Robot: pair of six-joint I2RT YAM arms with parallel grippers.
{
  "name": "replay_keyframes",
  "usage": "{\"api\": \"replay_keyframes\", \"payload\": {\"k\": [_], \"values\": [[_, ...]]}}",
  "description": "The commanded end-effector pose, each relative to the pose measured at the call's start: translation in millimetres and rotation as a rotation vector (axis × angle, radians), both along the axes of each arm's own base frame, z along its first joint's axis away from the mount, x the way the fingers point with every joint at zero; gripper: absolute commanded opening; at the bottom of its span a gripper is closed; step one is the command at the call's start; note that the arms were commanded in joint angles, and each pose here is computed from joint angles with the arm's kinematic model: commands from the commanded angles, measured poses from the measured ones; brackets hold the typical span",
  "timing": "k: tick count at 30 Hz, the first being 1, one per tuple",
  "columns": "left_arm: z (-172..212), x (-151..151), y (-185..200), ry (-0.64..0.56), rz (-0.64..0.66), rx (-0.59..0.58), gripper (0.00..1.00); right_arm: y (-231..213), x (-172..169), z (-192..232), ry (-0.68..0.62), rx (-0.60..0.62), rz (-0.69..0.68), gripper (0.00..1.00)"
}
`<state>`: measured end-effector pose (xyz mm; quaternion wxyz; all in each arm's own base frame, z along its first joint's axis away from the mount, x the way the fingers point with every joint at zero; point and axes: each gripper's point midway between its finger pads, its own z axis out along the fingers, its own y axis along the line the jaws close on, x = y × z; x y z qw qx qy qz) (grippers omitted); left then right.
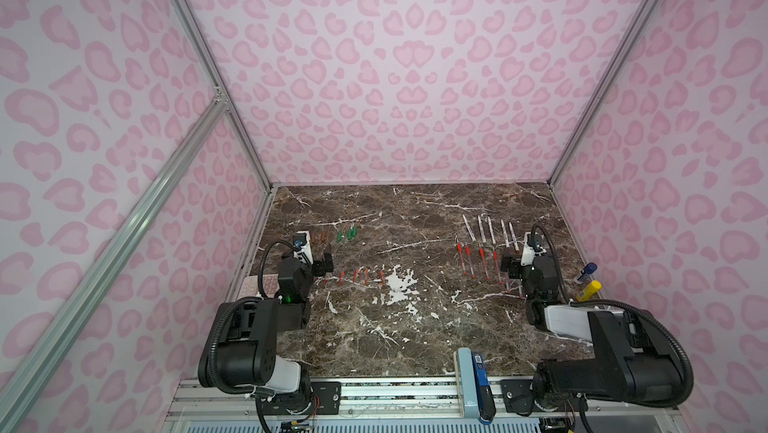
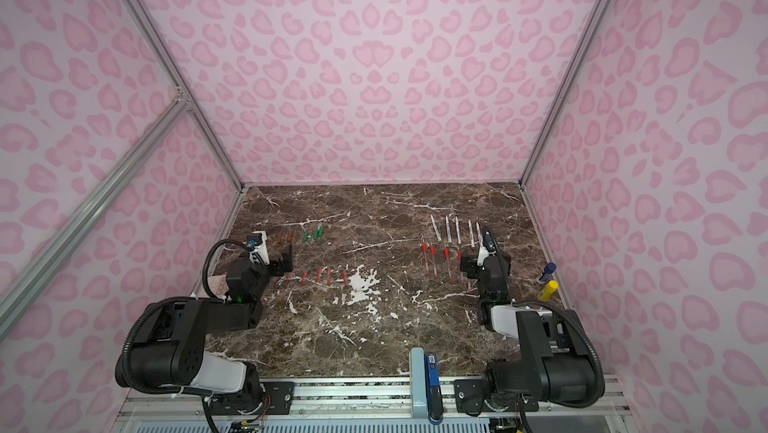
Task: Open the pen caps
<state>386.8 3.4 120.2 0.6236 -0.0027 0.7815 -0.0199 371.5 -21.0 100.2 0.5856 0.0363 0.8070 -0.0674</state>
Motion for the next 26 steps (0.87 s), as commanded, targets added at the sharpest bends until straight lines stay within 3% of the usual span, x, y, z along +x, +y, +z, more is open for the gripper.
{"api": "replay_keyframes", "payload": {"k": [1, 3, 6, 9, 14, 26], "values": [[-3, 1, 7, 0.016, 0.039, -0.009, 0.98, -1, 5, 5, -0.093, 0.024, -0.005, 0.98], [-3, 1, 7, 0.017, 0.04, -0.007, 0.98, -8, 3, 9, -0.136, 0.031, -0.05, 0.98], [-3, 1, 7, 0.015, 0.041, -0.007, 0.98, -26, 9, 0, -0.034, 0.051, -0.156, 0.98], [-2, 1, 7, 0.012, 0.04, -0.008, 0.98, -24, 9, 3, -0.084, 0.042, -0.155, 0.98], [-2, 1, 7, 0.012, 0.041, -0.006, 0.98, -20, 13, 0, -0.025, 0.025, -0.135, 0.99], [-1, 1, 7, 0.007, 0.041, -0.004, 0.98, -18, 14, 1, -0.026, 0.012, -0.13, 0.99]]}}
